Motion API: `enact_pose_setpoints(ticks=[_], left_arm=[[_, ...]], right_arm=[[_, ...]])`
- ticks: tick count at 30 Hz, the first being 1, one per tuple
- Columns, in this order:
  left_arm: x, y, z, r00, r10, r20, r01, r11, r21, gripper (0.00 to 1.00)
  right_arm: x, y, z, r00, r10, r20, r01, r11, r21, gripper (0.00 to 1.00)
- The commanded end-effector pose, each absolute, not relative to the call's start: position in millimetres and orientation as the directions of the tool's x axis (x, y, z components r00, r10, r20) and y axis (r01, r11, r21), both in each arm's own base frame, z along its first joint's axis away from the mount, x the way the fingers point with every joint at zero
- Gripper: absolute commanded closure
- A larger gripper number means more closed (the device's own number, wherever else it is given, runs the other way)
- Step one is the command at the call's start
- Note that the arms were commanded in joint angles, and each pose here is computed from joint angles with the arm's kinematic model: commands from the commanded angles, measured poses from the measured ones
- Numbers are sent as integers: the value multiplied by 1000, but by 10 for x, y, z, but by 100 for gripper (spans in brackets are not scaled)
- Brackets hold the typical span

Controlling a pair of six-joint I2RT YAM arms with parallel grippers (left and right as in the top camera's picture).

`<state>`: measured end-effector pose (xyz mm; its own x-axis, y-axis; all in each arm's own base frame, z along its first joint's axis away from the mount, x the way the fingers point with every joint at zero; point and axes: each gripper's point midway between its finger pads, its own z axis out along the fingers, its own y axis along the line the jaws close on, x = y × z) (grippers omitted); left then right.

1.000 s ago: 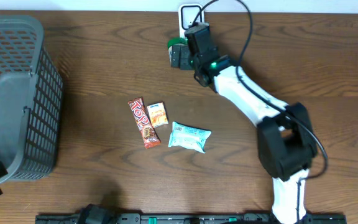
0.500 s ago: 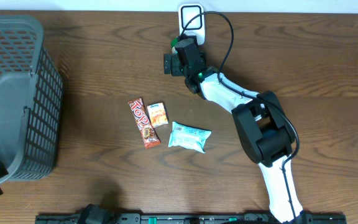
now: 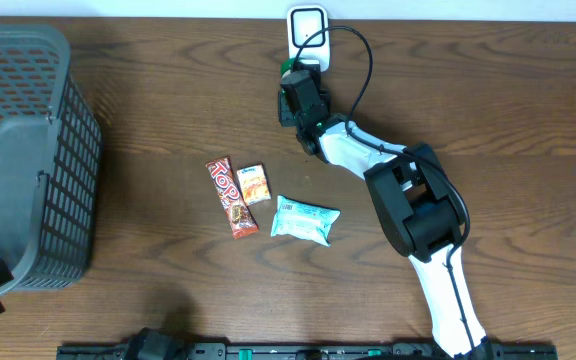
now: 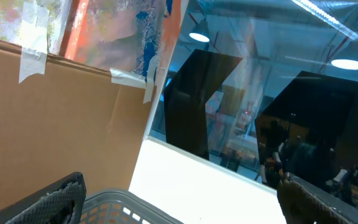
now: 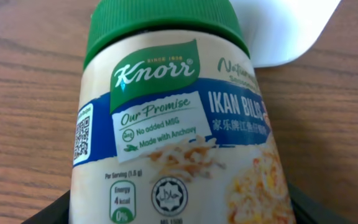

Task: Scan the item barcode

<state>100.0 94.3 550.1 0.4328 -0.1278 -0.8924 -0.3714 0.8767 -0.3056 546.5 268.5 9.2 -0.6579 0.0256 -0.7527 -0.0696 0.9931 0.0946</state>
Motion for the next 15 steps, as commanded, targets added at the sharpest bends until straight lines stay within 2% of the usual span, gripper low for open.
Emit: enact_pose_setpoints(ticks=[1,6,8,11,15], left_arm=[[976,964,5487,439,-136,-888,-375,871,-318,2],[975,964,5486,439,-136,-888,-375,870,-319,2],[975,964,5486,439,-136,-888,-375,870,-319,2],[975,964,5486,439,-136,-888,-375,870,-319,2],[975,964,5486,439,-136,-888,-375,870,-319,2]], right_arm=[[5409,2609,288,-667,16,-745,-51,996,67,46],[5110,2449,704,-733,-19,-680,-50,998,27,48],[4902,2390,861,-776,-39,-629,-69,997,23,43],[4526,2339,999,-850,-72,-522,-113,992,47,40],[4080,2263,980,-924,-111,-365,-145,987,65,44]])
